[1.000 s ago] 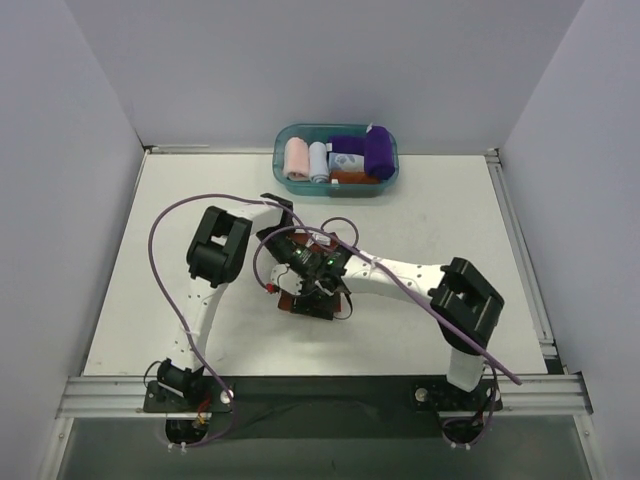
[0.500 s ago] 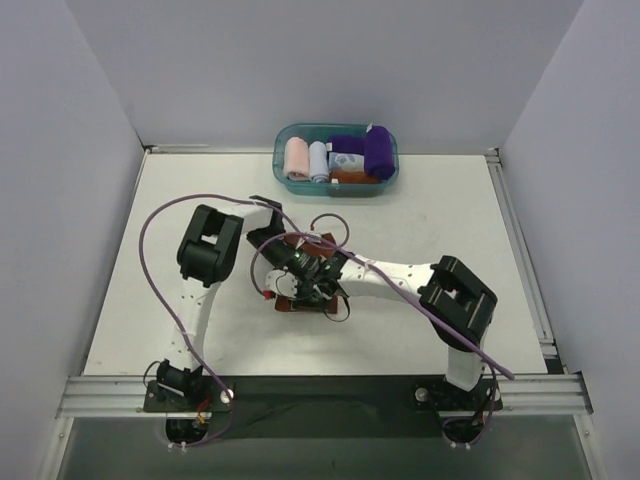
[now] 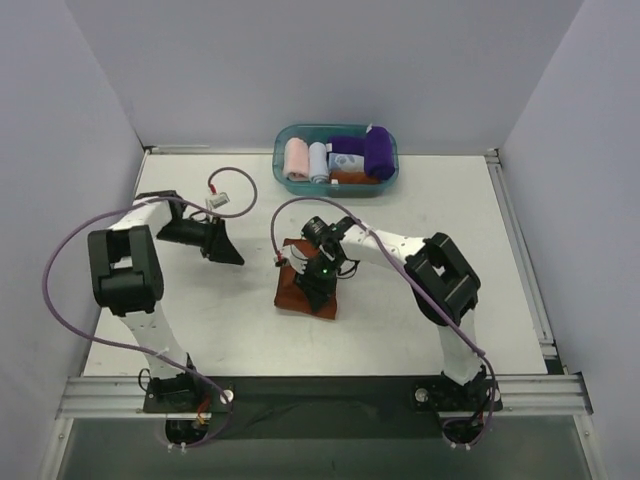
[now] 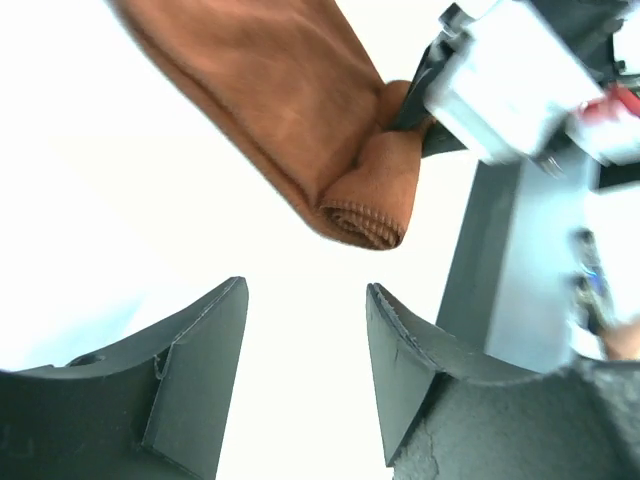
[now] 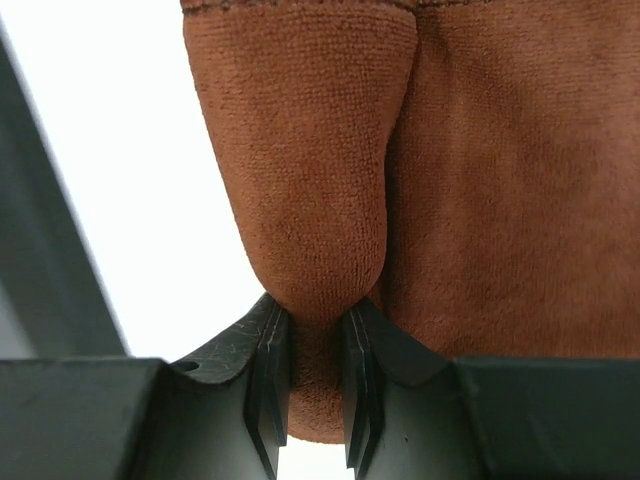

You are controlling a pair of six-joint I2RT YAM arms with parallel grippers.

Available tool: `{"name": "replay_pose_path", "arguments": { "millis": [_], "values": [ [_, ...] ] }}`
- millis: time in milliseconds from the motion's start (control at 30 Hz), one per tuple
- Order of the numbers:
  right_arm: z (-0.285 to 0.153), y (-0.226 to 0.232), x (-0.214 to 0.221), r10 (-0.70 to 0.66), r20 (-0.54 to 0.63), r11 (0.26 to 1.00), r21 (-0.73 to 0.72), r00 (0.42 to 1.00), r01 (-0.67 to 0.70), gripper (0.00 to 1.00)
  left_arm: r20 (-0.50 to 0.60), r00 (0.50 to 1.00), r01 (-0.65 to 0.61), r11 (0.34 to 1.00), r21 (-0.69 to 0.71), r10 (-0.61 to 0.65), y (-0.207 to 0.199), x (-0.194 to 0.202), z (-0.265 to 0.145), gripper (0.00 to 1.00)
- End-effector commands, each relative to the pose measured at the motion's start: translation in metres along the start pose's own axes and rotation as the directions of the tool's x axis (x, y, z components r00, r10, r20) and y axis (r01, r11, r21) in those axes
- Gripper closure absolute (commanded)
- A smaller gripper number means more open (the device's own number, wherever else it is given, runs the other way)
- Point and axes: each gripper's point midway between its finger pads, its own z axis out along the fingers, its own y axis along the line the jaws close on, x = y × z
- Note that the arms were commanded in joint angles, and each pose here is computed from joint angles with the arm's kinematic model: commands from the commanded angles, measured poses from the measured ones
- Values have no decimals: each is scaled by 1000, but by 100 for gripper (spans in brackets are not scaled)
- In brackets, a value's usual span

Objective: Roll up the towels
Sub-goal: Roll the towel

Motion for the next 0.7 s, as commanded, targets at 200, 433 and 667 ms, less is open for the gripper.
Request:
{"name": "replay_pose_path", "arguments": {
  "millis": [200, 433, 667],
  "values": [
    [19, 39, 49, 309, -288, 844, -356, 906, -401, 100, -71, 845, -534, 830, -158, 530, -61, 46, -20, 35],
    [24, 34, 47, 351, -352, 763, -430, 868, -483, 100, -250, 392, -918, 360, -164, 885, -97, 50, 41, 22],
    [26, 32, 46, 361, -400, 716, -459, 842, -526, 100, -309, 143, -990, 136, -45, 940, -111, 51, 101, 23]
  ]
}}
